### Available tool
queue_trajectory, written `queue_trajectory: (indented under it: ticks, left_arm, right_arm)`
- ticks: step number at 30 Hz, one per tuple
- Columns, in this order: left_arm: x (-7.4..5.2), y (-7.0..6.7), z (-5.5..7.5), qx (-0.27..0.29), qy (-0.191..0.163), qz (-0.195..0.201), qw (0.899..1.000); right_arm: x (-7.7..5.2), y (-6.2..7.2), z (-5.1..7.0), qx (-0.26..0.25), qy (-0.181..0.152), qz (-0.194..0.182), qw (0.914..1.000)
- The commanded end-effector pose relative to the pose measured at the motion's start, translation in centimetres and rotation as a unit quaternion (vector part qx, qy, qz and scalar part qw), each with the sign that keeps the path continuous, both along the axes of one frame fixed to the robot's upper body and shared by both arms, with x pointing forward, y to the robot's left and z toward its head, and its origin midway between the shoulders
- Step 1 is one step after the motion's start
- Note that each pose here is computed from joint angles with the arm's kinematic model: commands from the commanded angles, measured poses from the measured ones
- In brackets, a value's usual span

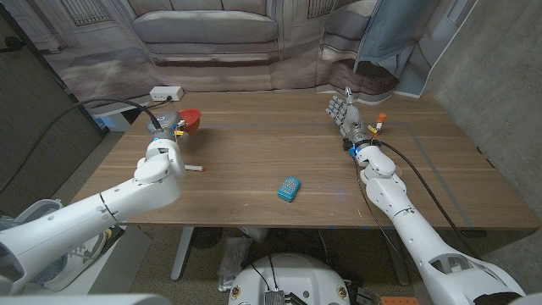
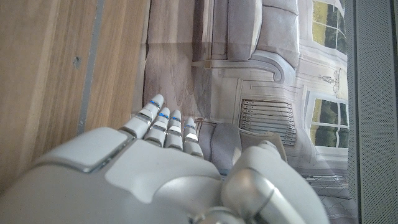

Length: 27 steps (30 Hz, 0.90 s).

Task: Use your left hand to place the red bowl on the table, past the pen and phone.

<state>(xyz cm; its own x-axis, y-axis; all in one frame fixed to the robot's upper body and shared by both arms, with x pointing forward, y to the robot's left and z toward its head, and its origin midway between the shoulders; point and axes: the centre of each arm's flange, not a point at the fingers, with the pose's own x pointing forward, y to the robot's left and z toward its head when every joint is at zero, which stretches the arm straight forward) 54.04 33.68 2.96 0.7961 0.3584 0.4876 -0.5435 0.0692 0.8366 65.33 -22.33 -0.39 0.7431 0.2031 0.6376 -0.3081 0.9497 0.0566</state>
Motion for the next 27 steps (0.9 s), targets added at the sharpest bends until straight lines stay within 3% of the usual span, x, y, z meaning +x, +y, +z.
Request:
queue_trajectory:
  ticks: [1, 8, 27]
  left_arm:
    - [1.3, 0.5, 0.1, -0.007, -0.005, 0.0, 1.0]
    - [2.3, 0.9, 0.1, -0.008, -0.018, -0.001, 1.0]
    - [4.0, 2.3, 0.9, -0.015, 0.005, 0.022, 1.0]
  right_arm:
    - [0.2, -0.3, -0.1, 0.002, 0.004, -0.001, 1.0]
    - [0.3, -0.5, 0.0, 0.001, 0.003, -0.002, 1.0]
    - [-0.1, -1.5, -0.3, 0.009, 0.007, -0.014, 0.9998]
